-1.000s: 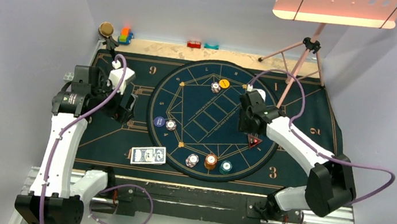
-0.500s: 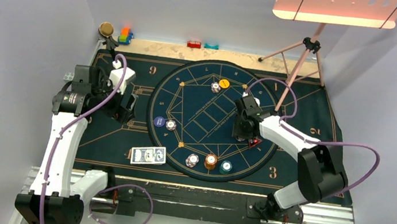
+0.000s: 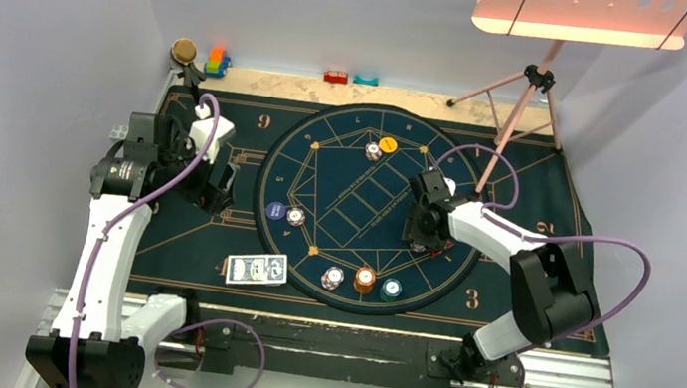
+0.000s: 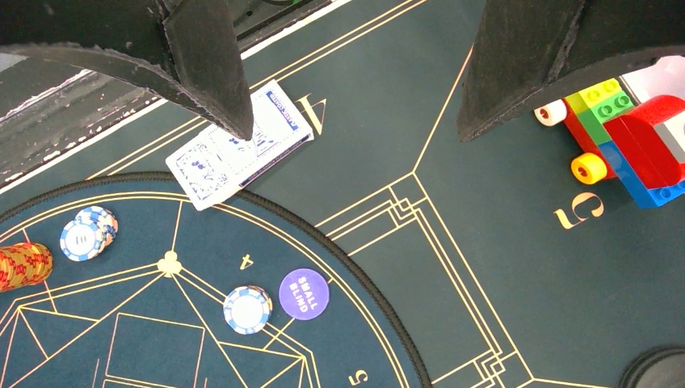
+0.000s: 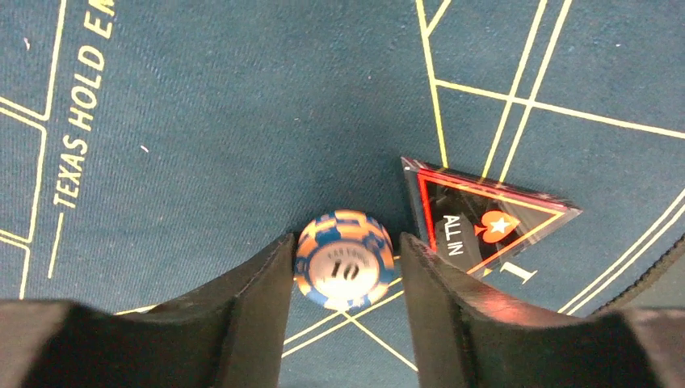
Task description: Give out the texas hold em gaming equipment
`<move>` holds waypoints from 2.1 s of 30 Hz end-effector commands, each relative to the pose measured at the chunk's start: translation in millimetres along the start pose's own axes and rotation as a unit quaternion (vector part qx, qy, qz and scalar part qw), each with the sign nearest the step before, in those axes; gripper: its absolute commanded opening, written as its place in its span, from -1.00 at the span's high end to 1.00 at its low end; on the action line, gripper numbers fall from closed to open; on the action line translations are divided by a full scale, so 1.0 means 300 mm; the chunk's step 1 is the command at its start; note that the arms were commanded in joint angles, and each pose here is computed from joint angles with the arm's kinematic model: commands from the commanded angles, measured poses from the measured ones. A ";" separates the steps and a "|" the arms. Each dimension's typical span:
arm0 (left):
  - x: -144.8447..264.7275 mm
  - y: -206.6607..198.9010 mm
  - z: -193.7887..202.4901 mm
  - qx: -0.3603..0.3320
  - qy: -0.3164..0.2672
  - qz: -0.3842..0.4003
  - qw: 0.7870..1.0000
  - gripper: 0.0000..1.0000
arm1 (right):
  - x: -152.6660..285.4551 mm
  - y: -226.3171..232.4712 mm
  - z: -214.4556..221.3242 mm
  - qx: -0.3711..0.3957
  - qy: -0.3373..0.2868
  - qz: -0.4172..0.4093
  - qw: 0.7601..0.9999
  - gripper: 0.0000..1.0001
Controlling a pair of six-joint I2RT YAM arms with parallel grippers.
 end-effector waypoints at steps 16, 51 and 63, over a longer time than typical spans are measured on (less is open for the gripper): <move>0.023 -0.012 -0.022 -0.011 -0.007 0.013 1.000 -0.99 | 0.426 0.232 -0.066 0.147 -0.144 -0.106 0.973 -0.82; 0.027 0.005 0.004 -0.011 -0.009 -0.019 1.000 -0.99 | 0.285 0.394 0.251 0.251 -0.059 -0.110 0.960 -0.06; 0.033 0.010 -0.002 -0.015 -0.013 -0.026 0.999 -0.99 | 0.310 0.406 0.245 0.251 -0.055 -0.124 0.959 0.65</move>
Point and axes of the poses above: each gripper's point midway between its finger pads, its own x axis back along the fingers, its own y axis along the line the jaws close on, z = x × y, the point moved 7 cm from there along x, back along the fingers, and after that the axes turned 13 degrees about x, right-handed, at the moved point
